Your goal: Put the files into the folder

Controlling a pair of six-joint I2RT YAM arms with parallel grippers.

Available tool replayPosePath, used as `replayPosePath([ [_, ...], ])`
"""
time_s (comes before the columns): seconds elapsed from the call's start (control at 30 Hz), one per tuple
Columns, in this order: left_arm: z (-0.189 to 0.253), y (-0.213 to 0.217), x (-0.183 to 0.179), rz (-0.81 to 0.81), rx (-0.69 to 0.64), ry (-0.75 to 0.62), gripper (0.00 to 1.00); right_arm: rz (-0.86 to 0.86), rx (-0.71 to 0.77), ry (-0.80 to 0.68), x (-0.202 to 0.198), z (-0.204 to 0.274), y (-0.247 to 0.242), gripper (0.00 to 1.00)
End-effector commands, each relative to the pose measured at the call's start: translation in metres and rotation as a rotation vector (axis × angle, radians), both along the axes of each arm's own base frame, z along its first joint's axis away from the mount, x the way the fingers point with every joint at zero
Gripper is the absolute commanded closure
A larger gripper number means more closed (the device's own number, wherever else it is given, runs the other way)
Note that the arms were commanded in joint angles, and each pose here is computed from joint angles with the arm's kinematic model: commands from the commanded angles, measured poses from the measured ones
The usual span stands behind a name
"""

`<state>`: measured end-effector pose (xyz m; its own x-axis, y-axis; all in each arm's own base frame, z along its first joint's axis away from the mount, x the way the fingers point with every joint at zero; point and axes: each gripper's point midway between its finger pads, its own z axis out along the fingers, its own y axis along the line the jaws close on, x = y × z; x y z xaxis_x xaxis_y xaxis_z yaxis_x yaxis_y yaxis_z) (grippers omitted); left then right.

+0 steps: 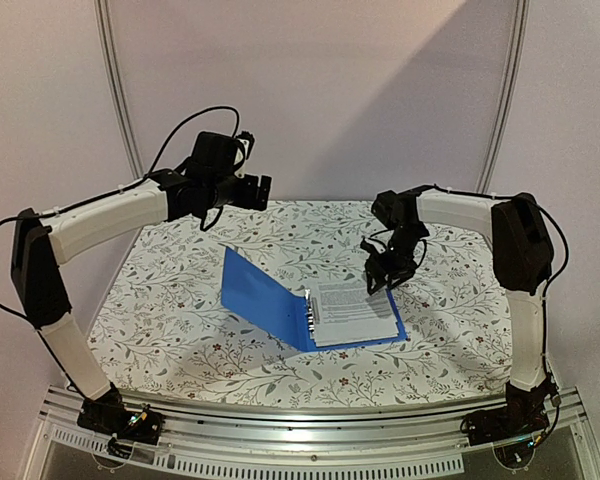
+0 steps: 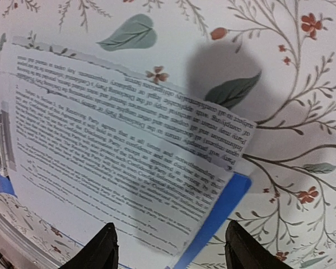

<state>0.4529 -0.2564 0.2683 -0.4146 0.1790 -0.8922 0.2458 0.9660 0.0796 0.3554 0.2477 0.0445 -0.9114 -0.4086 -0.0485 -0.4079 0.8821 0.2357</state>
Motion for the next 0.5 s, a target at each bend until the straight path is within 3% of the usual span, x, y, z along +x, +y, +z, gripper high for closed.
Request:
replayPosePath([
  [0.0, 0.037, -0.002, -0.009, -0.048, -0.027, -0.093, 0.01, -0.010, -0.100, -0.144, 0.018, 0.028, -0.017, 0.32],
  [0.1, 0.065, -0.039, -0.037, -0.173, -0.003, -0.147, 0.00, -0.003, -0.081, -0.206, 0.030, 0.037, -0.013, 0.31],
  [0.2, 0.067, -0.089, -0.079, -0.290, 0.144, -0.184, 0.01, 0.004, -0.033, -0.243, 0.043, 0.040, -0.001, 0.30],
  [0.37, 0.008, -0.131, -0.130, -0.373, 0.371, -0.127, 0.00, -0.014, 0.081, -0.341, 0.074, 0.044, 0.026, 0.30],
  [0.47, -0.020, -0.137, -0.158, -0.418, 0.416, -0.114, 0.01, -0.010, 0.173, -0.395, 0.089, 0.050, 0.045, 0.31],
])
